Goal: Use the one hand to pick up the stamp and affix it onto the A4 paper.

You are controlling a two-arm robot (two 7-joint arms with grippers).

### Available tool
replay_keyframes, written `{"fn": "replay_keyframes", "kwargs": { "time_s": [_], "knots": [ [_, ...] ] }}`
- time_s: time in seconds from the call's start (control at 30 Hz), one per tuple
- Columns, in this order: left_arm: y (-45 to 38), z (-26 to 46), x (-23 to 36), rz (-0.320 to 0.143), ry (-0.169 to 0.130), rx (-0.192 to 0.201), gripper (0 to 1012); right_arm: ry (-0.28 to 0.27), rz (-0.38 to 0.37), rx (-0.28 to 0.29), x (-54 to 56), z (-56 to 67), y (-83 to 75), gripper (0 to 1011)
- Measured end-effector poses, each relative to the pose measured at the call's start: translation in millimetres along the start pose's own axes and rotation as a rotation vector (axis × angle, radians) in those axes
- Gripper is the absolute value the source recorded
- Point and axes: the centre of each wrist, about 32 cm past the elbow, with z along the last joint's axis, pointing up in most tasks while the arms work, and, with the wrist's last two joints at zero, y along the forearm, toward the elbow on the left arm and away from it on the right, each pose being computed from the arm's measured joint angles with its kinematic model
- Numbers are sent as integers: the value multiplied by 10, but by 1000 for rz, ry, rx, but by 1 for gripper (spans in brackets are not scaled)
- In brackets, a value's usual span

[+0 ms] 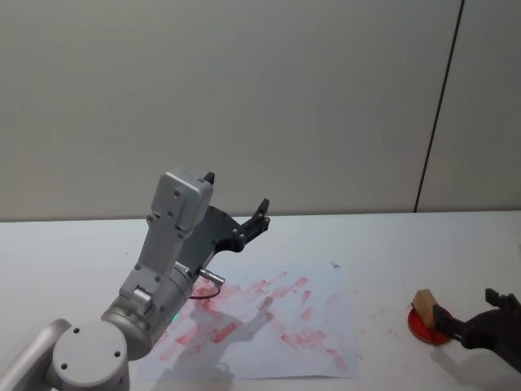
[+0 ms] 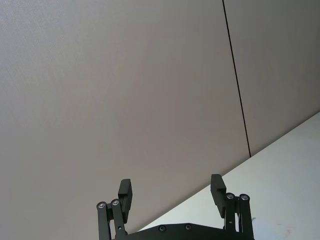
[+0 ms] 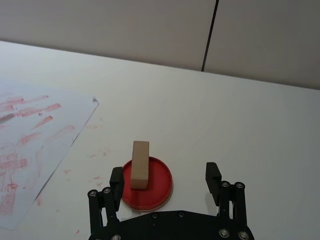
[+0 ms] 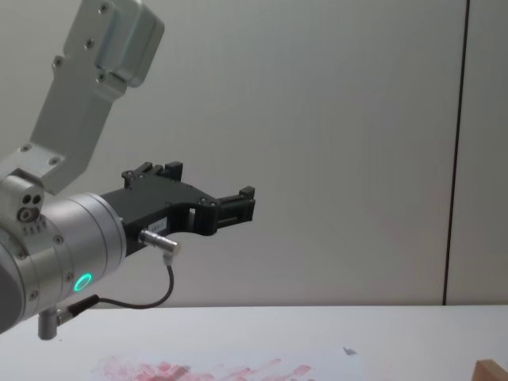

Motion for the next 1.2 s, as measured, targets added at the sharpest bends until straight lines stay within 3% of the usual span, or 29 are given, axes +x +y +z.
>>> {"fn": "replay_keyframes", "kwargs": {
  "time_s": [0.3,0.73,1.2],
  "knots": [
    [0,0,0,0,0,0,1001,-6,14,-46,-31,-41,172,1001],
    [0,0,0,0,0,0,1001,-25,44,-61,-71,-35,426,1001],
    [0,0,0,0,0,0,1001,-37,62,-72,-90,-56,543,1001]
  ]
}}
